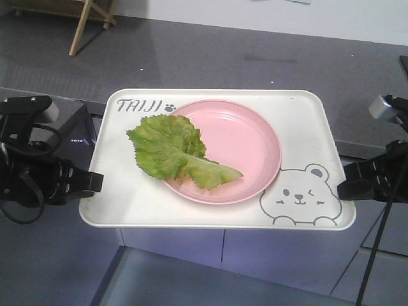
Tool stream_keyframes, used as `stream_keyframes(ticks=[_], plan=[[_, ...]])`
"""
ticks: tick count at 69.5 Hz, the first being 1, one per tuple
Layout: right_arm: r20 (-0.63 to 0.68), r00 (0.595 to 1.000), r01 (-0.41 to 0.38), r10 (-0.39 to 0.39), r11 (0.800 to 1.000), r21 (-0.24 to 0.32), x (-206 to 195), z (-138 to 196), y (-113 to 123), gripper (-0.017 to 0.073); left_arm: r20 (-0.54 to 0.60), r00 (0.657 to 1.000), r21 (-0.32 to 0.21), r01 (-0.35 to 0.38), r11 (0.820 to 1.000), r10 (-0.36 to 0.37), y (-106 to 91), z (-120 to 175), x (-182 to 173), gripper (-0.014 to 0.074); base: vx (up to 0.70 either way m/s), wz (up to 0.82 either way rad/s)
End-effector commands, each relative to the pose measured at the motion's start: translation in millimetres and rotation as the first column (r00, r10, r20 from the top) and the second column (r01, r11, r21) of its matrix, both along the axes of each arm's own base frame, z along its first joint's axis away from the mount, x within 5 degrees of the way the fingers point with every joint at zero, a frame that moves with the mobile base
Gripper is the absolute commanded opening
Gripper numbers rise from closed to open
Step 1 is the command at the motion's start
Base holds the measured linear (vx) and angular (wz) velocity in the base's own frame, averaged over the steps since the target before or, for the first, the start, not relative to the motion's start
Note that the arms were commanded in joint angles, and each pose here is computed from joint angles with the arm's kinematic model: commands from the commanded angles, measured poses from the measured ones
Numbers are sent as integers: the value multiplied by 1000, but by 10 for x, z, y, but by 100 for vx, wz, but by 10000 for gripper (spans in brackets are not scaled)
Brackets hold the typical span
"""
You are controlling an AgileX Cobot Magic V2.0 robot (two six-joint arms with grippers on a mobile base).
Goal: Transfer vegetables to tray and serve
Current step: 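Hold the tray level with both grippers while the base turns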
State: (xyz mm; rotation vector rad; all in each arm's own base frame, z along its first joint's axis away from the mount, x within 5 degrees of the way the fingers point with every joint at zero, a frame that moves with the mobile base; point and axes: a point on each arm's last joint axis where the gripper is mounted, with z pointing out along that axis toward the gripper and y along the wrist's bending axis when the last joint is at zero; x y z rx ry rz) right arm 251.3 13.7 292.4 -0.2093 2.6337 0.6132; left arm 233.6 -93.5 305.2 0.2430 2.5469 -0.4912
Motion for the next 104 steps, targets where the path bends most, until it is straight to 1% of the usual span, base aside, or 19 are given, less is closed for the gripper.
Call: stream_keyframes(ticks=[1,33,104], plan=[[80,997,-26,21,998,61,-22,192,76,-1,88,996,-73,0,997,6,-54,195,-6,-8,1,-26],[80,997,-27,22,998,61,-22,192,76,-1,88,996,-73,0,997,6,-54,195,-6,-8,1,-22],[79,997,-27,22,998,61,-23,191,76,-1,88,996,-73,0,997,6,-54,195,-6,-8,4,-7]])
